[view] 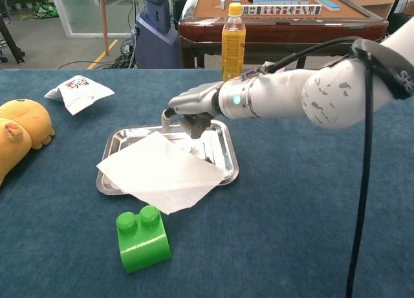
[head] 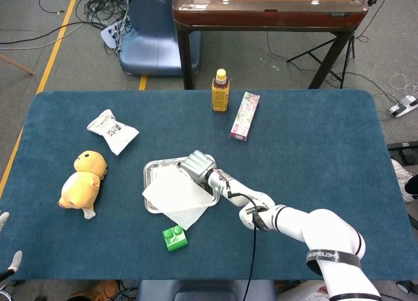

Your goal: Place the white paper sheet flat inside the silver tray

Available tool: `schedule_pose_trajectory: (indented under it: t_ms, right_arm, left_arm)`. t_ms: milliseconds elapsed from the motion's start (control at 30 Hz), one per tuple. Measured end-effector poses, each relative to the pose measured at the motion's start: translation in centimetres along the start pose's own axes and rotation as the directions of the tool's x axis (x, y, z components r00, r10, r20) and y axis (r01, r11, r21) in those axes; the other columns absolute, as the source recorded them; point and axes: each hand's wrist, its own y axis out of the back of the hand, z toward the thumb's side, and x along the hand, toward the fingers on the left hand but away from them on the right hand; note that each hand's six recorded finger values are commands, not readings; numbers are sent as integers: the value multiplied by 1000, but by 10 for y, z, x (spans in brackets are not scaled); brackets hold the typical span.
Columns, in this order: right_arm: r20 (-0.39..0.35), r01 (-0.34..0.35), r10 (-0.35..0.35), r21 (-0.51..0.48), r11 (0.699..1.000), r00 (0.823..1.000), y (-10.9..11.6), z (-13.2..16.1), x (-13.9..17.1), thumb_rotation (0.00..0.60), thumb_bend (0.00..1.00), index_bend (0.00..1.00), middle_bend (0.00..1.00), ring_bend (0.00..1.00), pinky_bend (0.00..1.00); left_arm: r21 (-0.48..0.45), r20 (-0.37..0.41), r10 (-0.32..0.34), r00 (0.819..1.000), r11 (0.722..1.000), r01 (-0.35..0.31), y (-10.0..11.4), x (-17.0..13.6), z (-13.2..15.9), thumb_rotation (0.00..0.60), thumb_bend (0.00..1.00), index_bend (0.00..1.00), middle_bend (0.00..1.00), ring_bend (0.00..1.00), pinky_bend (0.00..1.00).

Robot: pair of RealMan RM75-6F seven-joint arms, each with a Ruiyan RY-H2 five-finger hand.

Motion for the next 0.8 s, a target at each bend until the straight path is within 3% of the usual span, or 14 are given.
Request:
schedule_pose_trajectory:
  t_ms: [267,500,800]
  right_arm:
    - [-109,4,-7,-24,1000,994,2,19,38,600,1000,242,1000,1000,1000]
    - [-183,-31,26,-23,999,983,-9,27,81,600,1000,242,1000,1000,1000]
    - [-268,-58,39,-64,996,963,-12,50,99,600,1000,242,1000,1000,1000]
  left_arm:
    - [2,20,0,1000,1000,0,0,2,5,600,335,66,22,37,9]
    - [4,33,-4,999,1000,4,-1,4,11,600,335,66,22,38,9]
    - [6,43,2,999,1000,-2,1,3,14,600,335,66,22,37,9]
